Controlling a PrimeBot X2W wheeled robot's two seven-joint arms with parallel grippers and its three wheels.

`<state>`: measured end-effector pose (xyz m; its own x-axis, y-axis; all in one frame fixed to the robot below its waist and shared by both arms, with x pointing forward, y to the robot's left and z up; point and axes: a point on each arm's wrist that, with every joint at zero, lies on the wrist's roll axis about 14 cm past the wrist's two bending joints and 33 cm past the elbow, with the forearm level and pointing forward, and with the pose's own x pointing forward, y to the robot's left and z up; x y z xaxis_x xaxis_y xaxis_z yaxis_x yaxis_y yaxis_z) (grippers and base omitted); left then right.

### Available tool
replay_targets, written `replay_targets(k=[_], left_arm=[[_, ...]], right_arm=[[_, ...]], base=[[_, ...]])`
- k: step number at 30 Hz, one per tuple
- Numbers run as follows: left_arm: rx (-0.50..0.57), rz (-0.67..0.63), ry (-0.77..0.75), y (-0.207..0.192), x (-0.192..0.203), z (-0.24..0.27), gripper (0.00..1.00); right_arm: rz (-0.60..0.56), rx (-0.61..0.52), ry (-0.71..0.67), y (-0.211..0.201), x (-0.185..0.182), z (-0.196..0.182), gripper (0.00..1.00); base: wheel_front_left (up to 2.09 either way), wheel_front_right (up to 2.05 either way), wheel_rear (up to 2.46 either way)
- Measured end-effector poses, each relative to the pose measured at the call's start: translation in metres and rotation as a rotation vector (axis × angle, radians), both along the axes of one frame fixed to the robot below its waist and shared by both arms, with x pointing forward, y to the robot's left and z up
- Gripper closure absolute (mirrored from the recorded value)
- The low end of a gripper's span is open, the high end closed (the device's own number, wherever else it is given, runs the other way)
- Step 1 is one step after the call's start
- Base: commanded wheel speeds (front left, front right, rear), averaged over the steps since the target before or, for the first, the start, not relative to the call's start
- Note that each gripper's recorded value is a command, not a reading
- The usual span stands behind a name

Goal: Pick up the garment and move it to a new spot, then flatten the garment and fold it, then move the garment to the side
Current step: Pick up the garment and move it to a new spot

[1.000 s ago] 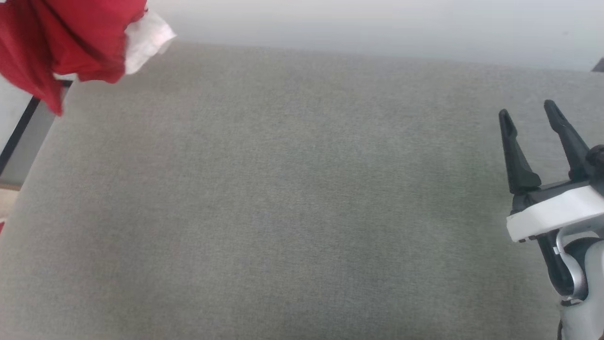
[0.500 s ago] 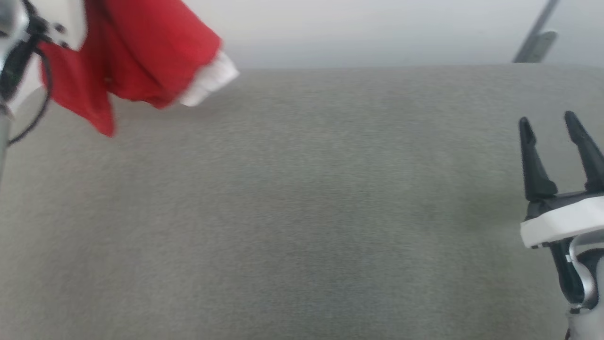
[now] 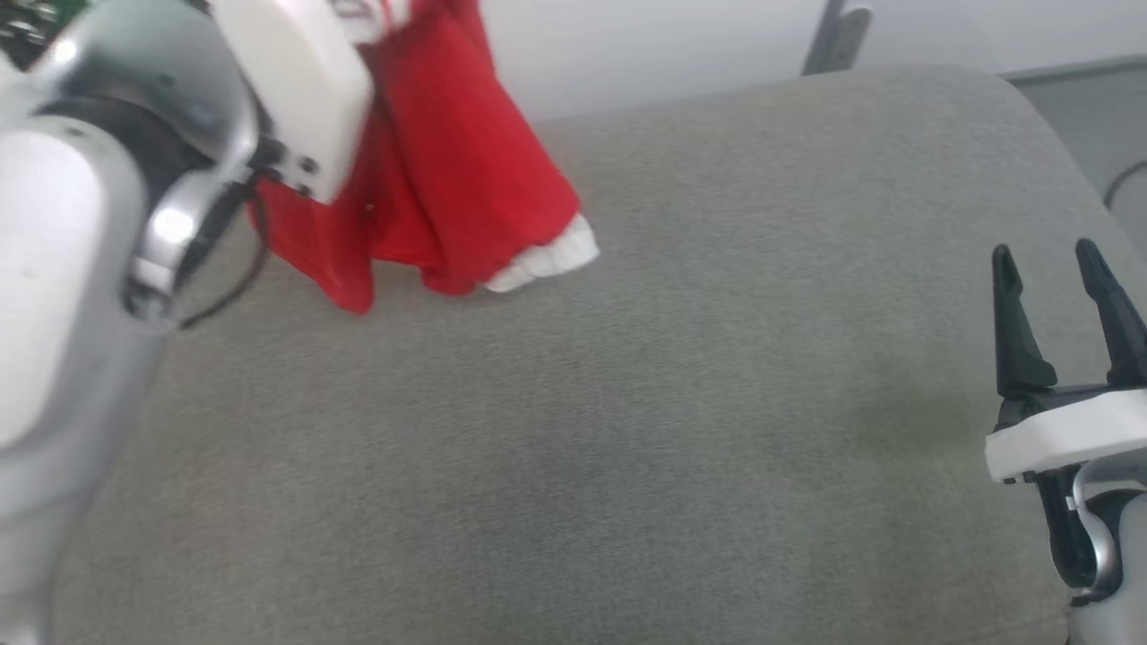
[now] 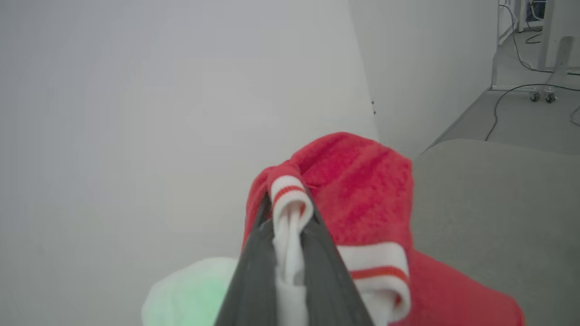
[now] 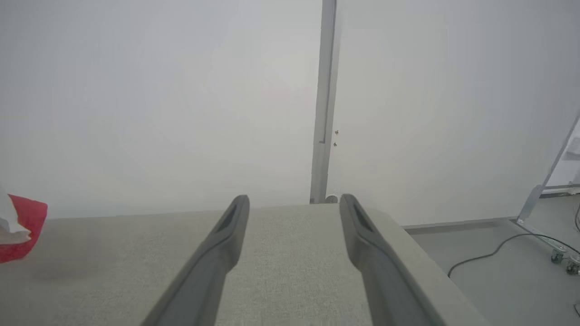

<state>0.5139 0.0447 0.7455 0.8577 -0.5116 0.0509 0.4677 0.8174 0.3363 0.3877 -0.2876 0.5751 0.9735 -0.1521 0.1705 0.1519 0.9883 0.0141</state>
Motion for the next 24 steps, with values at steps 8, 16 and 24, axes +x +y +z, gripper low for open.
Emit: replay_targets(k=[8,16,24], left_arm=[[-0.019,-0.123,0.121,-0.051,-0.013,-0.049,1.00],[0.013,-0.047,0.384,-0.028,-0.023,-0.152,1.00],[0.059,0.053,0.658,0.006,-0.048,-0.260,1.00]], right_arm=[[-0.050,0.016,0.021,-0.013,-0.011,-0.013,0.00],[-0.020,0.044,0.062,-0.001,-0.004,-0.032,0.00],[0.032,0.052,0.098,0.017,0.006,-0.047,0.00]], base=[[0.00,0.00,0.00],[0.00,0.00,0.00],[0.00,0.00,0.00]])
